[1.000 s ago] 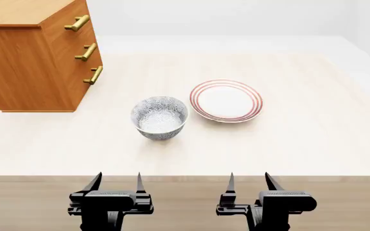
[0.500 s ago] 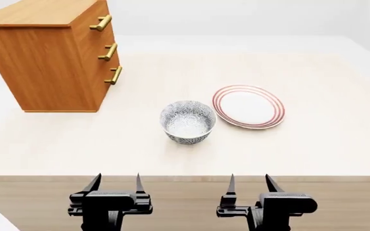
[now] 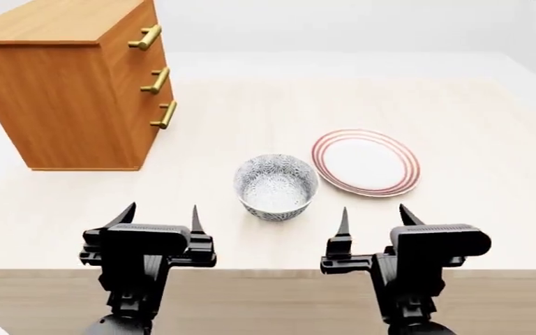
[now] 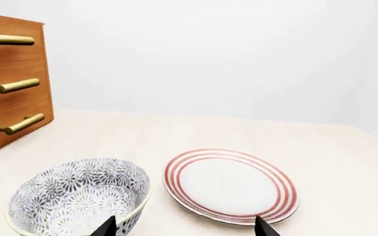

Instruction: Open the bottom drawer of the cabinet.

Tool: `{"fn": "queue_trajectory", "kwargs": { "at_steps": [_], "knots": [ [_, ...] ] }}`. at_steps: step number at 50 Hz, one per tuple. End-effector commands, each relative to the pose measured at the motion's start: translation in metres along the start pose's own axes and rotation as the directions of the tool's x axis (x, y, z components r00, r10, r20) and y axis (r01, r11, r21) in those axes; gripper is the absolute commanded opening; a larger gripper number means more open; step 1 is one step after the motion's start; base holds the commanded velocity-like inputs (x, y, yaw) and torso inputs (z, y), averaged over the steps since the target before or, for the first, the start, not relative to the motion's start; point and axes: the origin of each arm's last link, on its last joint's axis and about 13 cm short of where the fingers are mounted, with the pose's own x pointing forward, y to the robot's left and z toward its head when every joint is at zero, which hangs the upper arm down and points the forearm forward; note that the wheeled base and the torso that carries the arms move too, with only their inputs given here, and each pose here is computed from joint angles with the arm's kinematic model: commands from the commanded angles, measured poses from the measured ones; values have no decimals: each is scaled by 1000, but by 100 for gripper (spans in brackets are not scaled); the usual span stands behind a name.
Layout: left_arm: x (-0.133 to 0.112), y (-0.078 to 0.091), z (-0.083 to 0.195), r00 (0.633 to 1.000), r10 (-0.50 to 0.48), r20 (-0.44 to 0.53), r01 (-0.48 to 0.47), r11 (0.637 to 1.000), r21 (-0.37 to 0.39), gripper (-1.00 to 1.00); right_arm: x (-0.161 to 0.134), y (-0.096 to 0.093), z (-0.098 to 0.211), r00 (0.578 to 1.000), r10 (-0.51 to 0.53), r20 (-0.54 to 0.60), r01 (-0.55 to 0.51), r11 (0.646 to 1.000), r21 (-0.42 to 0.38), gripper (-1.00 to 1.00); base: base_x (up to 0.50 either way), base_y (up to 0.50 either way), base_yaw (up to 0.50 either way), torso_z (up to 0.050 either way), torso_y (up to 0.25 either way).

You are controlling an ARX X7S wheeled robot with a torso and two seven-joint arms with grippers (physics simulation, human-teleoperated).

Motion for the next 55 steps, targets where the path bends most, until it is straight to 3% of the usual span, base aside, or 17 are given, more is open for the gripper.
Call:
{"fn": "queue_trajectory", "kwargs": {
  "at_steps": [1, 45, 55],
  "knots": [
    [-1, 2, 24, 999, -7, 33, 7, 1000, 22, 100, -8, -5, 32, 999, 5, 39, -4, 1000, -1, 100, 500, 0, 0, 0, 0],
    [4, 5, 14, 1000, 8, 8, -8, 1000, 12, 100, -4, -5, 27, 999, 4, 49, -5, 1000, 23, 100, 493, -30, 0, 0, 1],
    [4, 5, 14, 1000, 5, 6, -5, 1000, 9, 100, -3, -5, 26, 999, 10, 41, -10, 1000, 7, 100, 0, 0, 0, 0, 0]
  ]
}}
